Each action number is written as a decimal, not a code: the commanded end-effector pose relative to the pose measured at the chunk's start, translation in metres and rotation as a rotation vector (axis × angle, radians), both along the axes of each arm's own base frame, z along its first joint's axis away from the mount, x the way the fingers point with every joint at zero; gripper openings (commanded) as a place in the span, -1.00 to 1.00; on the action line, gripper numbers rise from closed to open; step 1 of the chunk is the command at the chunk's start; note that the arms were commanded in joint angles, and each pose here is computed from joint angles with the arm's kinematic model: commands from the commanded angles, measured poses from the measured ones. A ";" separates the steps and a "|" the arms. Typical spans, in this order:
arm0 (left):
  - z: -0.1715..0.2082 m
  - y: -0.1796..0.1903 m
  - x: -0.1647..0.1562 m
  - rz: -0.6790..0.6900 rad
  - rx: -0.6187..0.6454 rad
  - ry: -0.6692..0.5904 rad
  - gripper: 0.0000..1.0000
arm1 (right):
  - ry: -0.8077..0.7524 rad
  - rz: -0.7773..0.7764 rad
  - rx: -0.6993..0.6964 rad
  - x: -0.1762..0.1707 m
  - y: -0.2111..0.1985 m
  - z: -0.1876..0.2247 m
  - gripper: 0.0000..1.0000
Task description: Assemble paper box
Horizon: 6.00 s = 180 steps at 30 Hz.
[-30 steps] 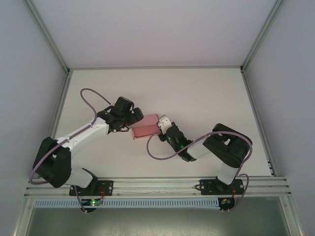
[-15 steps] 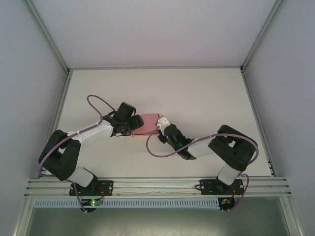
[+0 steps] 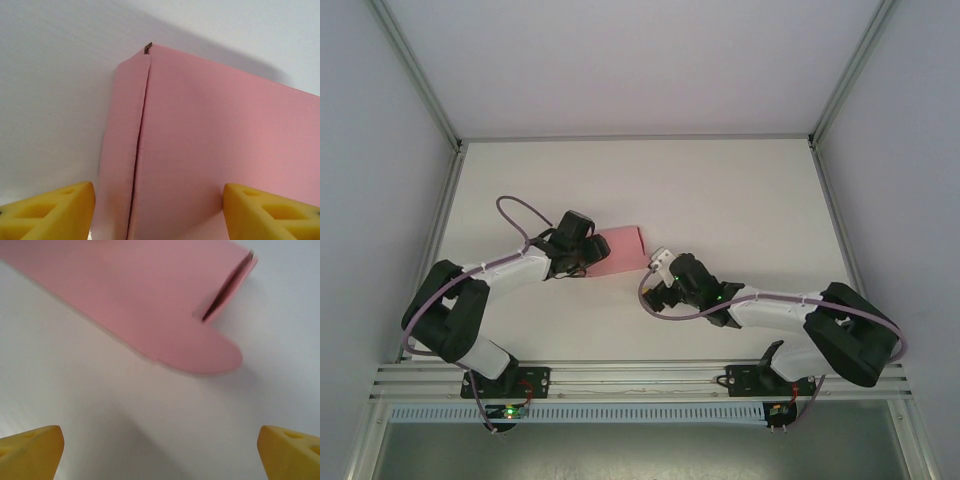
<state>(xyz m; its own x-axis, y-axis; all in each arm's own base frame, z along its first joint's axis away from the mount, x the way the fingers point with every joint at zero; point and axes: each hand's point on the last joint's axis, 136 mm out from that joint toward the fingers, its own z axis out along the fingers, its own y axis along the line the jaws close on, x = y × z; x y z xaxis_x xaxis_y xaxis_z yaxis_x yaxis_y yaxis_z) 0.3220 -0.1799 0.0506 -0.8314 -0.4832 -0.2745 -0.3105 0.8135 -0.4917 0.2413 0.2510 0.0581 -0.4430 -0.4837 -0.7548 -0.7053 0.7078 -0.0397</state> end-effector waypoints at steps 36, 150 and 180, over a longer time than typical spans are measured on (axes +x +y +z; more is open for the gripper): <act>-0.058 0.010 -0.010 -0.163 -0.249 0.077 -0.48 | 0.863 -0.260 0.565 0.098 0.034 0.021 0.76; 0.104 -0.057 -0.082 -1.459 0.490 -0.583 -0.24 | 0.111 -0.224 0.690 0.093 -0.094 0.226 0.97; 0.049 -0.061 -0.067 -1.580 0.222 -0.150 -0.24 | 0.397 0.260 0.053 0.060 -0.027 0.075 -0.19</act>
<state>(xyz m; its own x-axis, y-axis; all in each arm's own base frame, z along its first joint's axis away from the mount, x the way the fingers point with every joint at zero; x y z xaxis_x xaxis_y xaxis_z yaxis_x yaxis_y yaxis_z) 0.2613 -0.2465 0.0980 -0.3888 0.8449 -0.3675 0.9177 0.3198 -0.2356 0.2990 0.2203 0.1300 -0.5840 -0.5651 -0.5828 -0.8031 0.5070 0.3131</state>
